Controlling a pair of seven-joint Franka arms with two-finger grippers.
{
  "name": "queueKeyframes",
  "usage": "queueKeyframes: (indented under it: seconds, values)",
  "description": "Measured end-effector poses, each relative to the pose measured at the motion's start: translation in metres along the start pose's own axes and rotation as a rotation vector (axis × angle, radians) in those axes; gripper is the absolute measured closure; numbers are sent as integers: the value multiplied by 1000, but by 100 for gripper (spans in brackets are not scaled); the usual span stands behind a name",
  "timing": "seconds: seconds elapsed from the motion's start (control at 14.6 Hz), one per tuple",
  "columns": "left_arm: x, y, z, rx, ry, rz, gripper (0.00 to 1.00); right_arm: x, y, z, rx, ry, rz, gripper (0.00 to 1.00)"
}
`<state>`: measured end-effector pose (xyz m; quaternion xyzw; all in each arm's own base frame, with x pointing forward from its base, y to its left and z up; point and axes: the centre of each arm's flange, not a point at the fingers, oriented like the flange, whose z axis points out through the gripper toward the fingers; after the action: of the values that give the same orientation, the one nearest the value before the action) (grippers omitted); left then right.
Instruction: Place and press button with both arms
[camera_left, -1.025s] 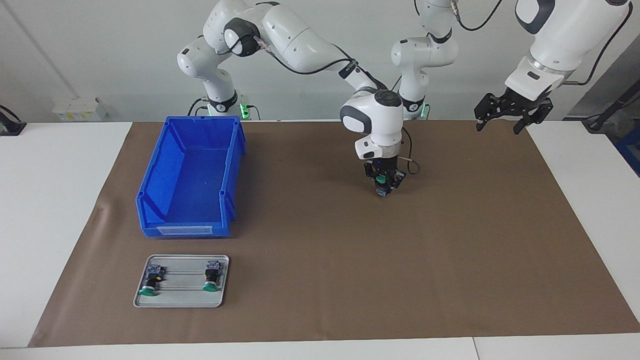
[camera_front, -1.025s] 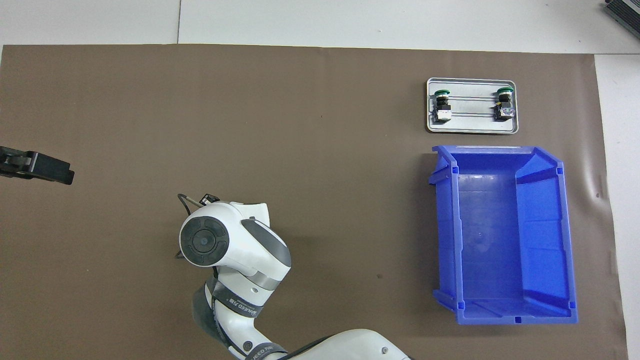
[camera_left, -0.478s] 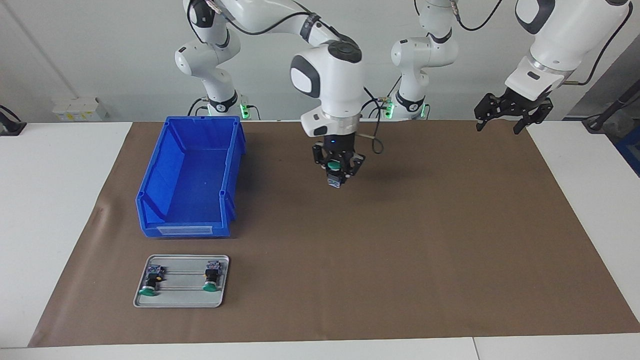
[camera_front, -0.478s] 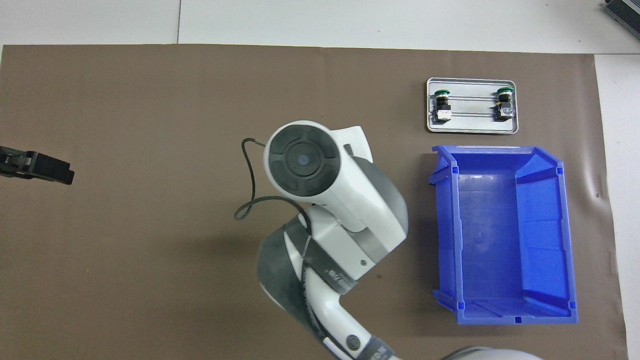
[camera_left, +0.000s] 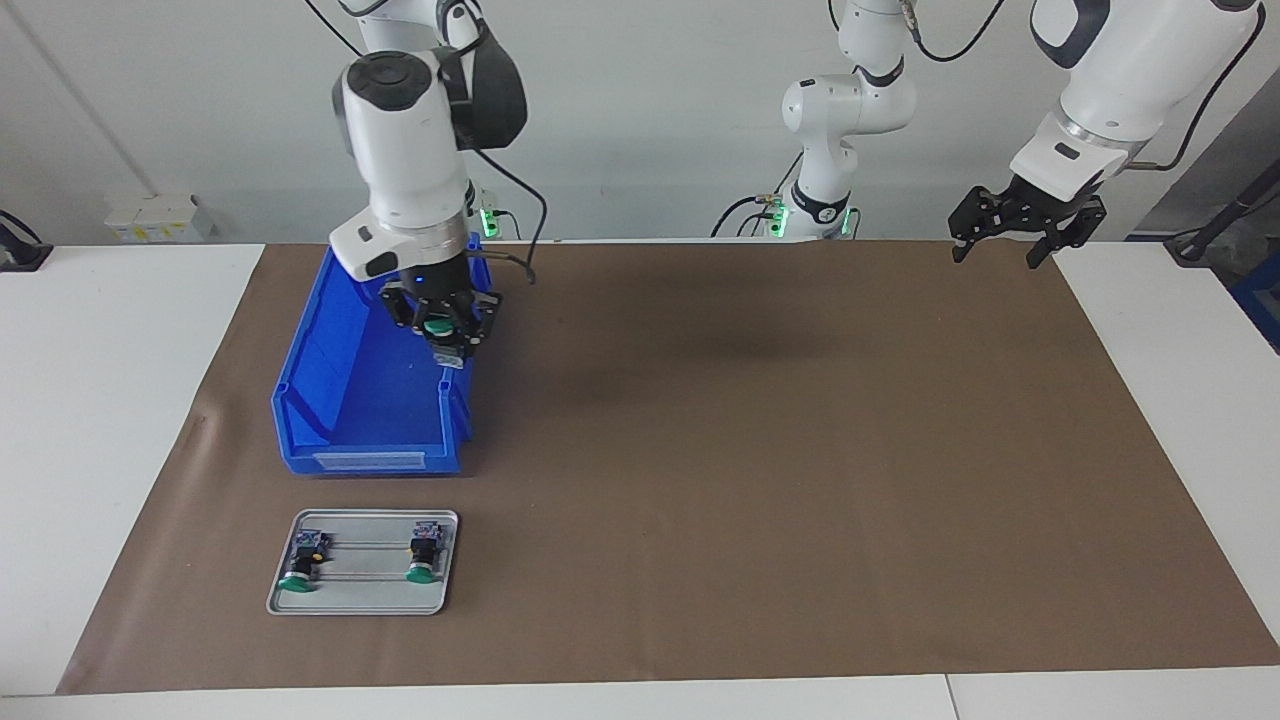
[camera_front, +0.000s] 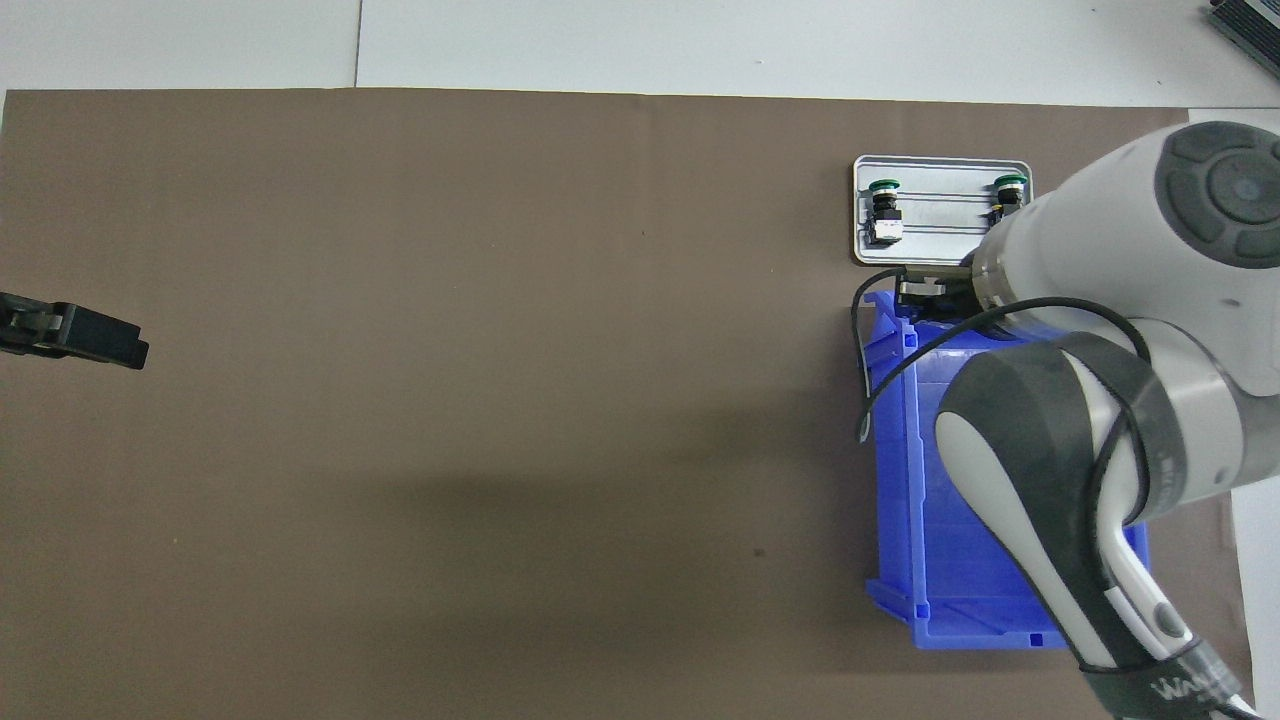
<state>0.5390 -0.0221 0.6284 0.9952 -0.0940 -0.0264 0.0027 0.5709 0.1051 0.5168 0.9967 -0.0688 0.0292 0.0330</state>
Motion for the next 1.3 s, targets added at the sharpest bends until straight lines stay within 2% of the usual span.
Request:
queueKeyframes:
  seconds: [0.41, 0.75, 1.16, 1.3]
  values:
    - [0, 0, 0, 0, 0, 0, 0, -32, 99, 112, 11, 0, -92, 56]
    - [0, 0, 0, 0, 0, 0, 0, -61, 106, 170, 26, 49, -91, 56]
    - [0, 0, 0, 0, 0, 0, 0, -66, 104, 203, 24, 32, -93, 56]
    - [0, 0, 0, 0, 0, 0, 0, -66, 104, 207, 23, 29, -93, 39]
